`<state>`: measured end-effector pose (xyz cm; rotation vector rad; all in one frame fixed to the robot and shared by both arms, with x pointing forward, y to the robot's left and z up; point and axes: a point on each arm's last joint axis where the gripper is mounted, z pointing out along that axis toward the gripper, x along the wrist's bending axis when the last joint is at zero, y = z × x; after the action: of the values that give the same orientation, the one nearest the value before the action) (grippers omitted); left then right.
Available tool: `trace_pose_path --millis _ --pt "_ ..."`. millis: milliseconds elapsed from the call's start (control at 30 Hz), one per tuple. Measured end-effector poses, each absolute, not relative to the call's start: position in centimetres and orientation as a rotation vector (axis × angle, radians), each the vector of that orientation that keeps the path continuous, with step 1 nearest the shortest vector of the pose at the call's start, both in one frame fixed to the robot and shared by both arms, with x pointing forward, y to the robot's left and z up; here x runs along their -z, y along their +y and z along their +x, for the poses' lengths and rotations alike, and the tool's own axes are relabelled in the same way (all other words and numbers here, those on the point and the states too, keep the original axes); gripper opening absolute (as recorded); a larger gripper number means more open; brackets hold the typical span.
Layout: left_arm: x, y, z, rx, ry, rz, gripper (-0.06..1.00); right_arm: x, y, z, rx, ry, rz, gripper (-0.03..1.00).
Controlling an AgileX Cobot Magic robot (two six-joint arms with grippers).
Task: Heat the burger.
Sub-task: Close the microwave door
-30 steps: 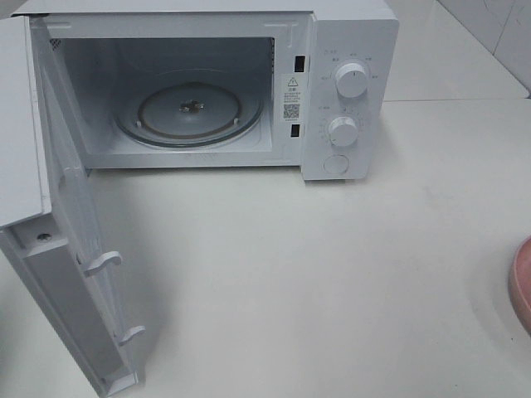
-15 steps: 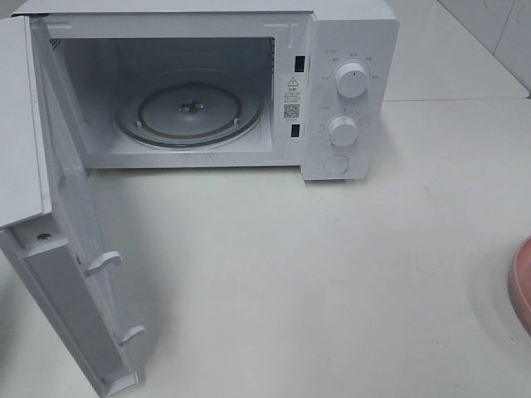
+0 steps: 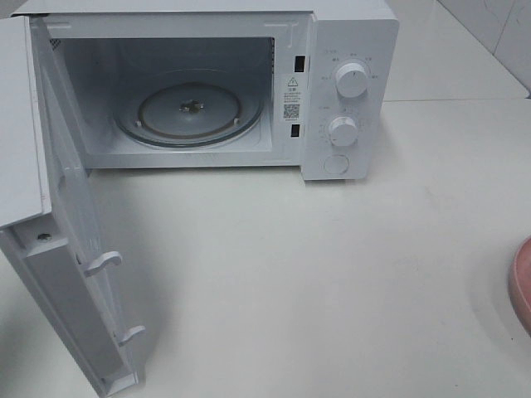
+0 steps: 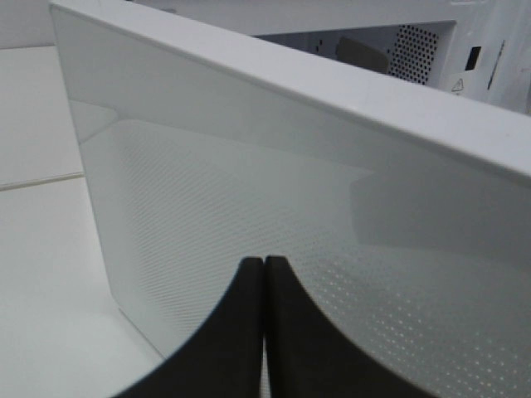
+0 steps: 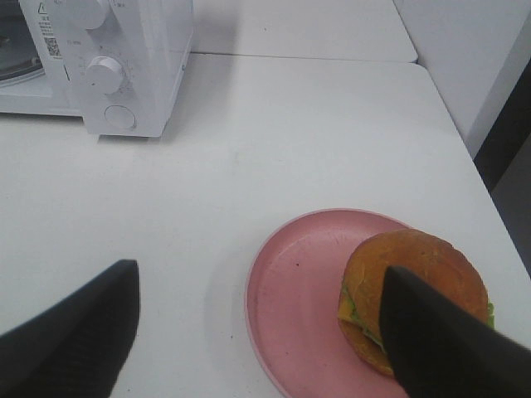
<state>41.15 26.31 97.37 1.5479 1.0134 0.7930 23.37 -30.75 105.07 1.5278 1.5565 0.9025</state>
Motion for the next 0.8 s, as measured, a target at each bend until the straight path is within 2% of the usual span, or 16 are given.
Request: trace_pose_path --millis 367,800 --pt "-95.7 23.4 43.3 -0.634 0.984 1.610 0.00 -105.1 -30.7 23.4 -0.904 1.557 1.528 0.75" --pt "-95.3 19.5 45.4 -0.679 1.050 1.536 0.00 -105.1 -30.7 23.4 -0.904 1.557 1.528 0.75"
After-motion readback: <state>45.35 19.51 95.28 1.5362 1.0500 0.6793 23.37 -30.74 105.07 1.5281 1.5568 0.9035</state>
